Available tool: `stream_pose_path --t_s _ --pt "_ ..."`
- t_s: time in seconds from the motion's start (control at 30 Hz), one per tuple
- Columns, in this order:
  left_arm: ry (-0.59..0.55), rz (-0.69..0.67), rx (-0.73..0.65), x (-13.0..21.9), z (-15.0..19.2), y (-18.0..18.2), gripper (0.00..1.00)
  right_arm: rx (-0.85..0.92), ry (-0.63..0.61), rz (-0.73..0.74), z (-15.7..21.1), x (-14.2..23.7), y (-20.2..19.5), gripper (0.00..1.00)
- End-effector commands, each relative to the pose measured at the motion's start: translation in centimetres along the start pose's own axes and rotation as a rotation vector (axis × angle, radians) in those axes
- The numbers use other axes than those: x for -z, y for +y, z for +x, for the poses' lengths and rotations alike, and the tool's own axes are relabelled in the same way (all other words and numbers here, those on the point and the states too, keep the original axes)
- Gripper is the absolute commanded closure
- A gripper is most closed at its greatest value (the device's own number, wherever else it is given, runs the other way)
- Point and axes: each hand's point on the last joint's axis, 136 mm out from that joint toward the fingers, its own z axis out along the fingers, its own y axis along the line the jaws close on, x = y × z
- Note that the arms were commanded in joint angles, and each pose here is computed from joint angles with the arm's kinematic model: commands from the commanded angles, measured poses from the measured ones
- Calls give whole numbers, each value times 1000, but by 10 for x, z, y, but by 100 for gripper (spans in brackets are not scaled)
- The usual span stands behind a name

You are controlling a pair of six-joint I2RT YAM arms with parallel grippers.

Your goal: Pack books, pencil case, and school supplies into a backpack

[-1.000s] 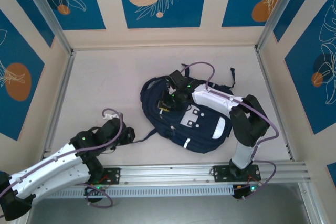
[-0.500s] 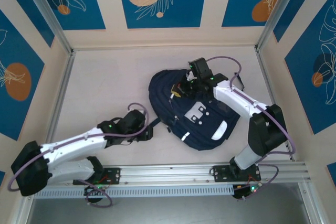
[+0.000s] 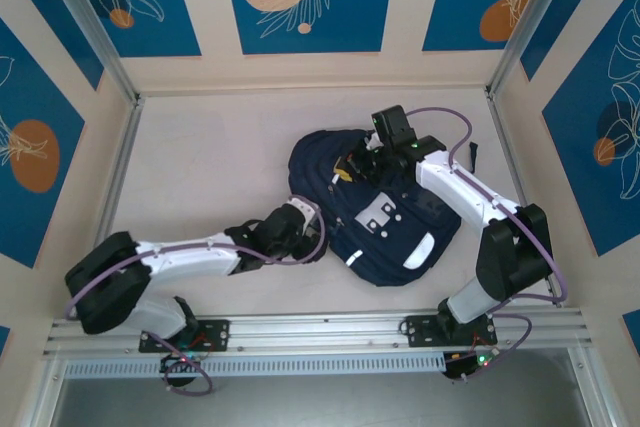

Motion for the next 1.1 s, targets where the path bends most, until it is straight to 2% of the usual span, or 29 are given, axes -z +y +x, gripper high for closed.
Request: stream_pose_path --t_s 0.0,0.3,0.4,0.47,0.53,0.6,0.73,1.07 --pt "-29 51 -74 -13 -11 -15 38 -17 -12 -51 -1 19 17 100" --pt "-19 43 -106 -37 6 -9 43 -45 3 -57 2 17 14 100" --pt "4 48 -122 -50 9 -11 48 -60 5 -58 3 16 11 100" --pt "12 33 -128 -56 9 -10 56 -65 6 -59 4 16 9 100" --pt "5 5 -136 -56 7 -6 69 -67 5 -56 4 17 7 100" --pt "-3 -58 -140 -53 6 6 81 -69 4 -54 5 17 5 100" --pt "-12 -156 -147 -42 6 25 99 -62 6 -48 7 17 0 100" --pt "-48 -227 -129 -7 0 42 100 13 53 57 22 10 -30 100"
